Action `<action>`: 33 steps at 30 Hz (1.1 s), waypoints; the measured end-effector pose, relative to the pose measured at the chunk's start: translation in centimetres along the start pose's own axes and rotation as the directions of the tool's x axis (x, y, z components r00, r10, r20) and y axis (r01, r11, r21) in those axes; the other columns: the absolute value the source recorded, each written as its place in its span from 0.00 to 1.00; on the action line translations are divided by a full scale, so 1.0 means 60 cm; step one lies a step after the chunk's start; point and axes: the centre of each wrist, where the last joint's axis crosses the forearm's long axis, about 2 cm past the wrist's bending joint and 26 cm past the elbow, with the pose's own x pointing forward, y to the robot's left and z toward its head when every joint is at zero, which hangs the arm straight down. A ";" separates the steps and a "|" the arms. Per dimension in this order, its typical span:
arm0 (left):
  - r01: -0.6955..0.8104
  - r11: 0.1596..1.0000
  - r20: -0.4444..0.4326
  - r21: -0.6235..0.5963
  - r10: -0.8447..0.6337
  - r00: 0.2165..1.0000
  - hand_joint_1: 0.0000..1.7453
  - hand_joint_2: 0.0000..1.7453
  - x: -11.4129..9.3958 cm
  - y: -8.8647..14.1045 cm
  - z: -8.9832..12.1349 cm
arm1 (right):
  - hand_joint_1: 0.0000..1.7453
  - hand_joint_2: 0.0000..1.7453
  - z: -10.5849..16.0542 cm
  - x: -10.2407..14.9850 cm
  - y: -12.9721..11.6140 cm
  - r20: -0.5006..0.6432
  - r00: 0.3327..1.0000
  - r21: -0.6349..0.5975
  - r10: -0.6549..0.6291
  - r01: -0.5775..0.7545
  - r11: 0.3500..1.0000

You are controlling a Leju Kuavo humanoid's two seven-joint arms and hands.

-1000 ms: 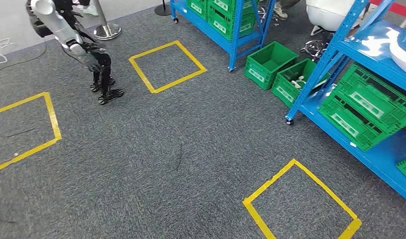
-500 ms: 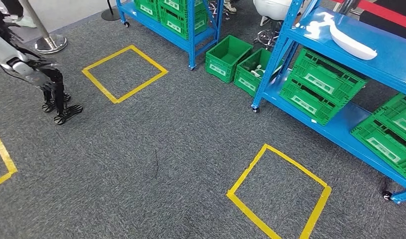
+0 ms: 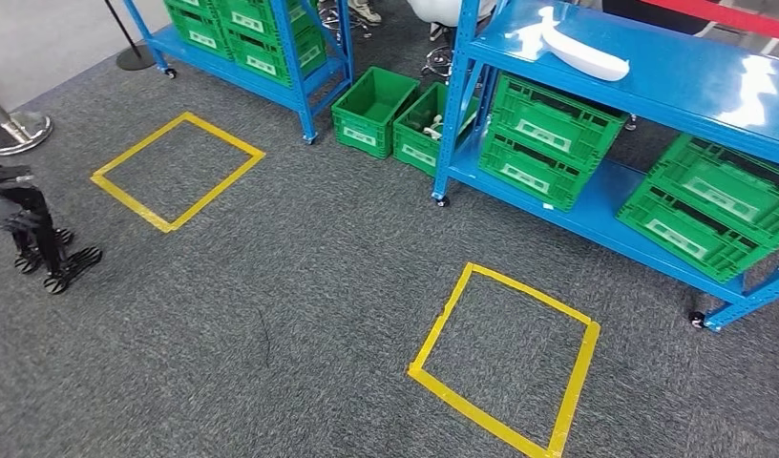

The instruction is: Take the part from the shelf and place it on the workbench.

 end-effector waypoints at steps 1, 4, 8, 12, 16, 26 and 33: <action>0.000 1.000 -0.001 0.001 0.000 1.000 0.00 0.00 0.000 0.001 0.000 | 0.00 0.00 0.000 0.000 0.001 -0.001 1.000 0.001 0.000 0.000 1.000; 0.001 1.000 -0.006 0.007 -0.001 1.000 0.00 0.00 -0.003 0.006 -0.001 | 0.00 0.00 0.001 0.003 0.004 0.003 1.000 0.006 -0.001 0.001 1.000; 0.003 1.000 -0.009 0.012 -0.002 1.000 0.00 0.00 -0.004 0.010 -0.002 | 0.00 0.00 0.001 0.001 0.008 0.001 1.000 0.014 -0.004 0.004 1.000; 0.005 1.000 -0.011 0.017 -0.005 1.000 0.00 0.00 -0.006 0.012 -0.002 | 0.00 0.00 0.003 0.007 0.010 0.007 1.000 0.019 -0.005 0.005 1.000; 0.004 1.000 -0.009 0.029 -0.004 1.000 0.00 0.00 -0.002 0.017 -0.003 | 0.00 0.00 0.001 -0.003 0.014 -0.003 1.000 0.024 -0.004 0.004 1.000; 0.004 0.999 -0.002 0.036 -0.004 1.000 0.00 0.00 0.005 0.021 -0.004 | 0.00 0.00 0.002 0.000 0.014 0.001 1.000 0.027 -0.003 0.003 1.000; 0.005 0.999 -0.009 0.044 -0.005 1.000 0.00 0.00 -0.001 0.025 -0.004 | 0.00 0.00 0.003 0.002 0.022 0.008 1.000 0.039 -0.001 0.001 0.999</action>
